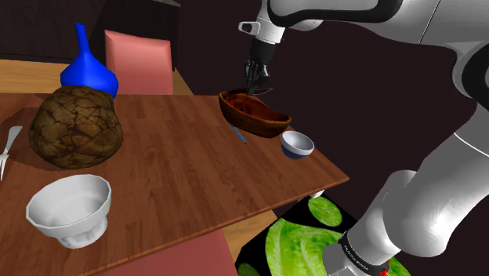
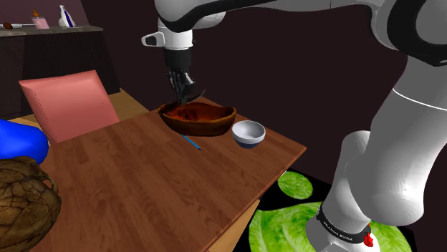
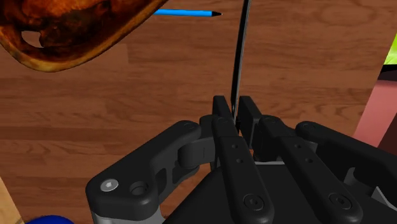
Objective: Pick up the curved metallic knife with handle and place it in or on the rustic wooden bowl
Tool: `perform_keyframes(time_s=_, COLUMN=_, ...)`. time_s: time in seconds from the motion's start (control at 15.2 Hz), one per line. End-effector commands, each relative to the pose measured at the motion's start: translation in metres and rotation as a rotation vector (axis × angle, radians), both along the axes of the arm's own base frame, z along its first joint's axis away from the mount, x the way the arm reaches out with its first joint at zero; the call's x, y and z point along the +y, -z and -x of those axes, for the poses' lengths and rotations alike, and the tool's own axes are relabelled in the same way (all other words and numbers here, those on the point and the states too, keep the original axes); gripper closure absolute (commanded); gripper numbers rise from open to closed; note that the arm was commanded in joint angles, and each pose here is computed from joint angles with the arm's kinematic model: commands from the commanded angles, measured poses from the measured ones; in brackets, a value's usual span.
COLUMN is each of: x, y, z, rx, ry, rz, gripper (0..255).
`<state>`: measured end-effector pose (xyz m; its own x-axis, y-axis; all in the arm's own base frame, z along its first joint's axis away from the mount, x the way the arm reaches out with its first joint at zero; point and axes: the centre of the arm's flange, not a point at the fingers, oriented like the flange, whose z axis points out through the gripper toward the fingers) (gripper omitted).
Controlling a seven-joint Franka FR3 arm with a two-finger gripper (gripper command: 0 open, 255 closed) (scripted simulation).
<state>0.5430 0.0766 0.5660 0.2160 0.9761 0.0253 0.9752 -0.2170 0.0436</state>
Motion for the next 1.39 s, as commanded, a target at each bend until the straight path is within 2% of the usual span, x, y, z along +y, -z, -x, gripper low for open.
perform_keyframes(time_s=0.0, x=-0.022, y=-0.001, z=-0.012, rx=0.0, ry=-0.001, rz=0.0, gripper=255)
perform_keyframes(time_s=0.79, x=-0.162, y=-0.007, z=-0.085, rx=0.0, ry=-0.001, rz=0.0, gripper=255)
perform_keyframes(time_s=1.32, x=-0.166, y=0.03, z=-0.087, rx=0.0, ry=-0.001, rz=0.0, gripper=255)
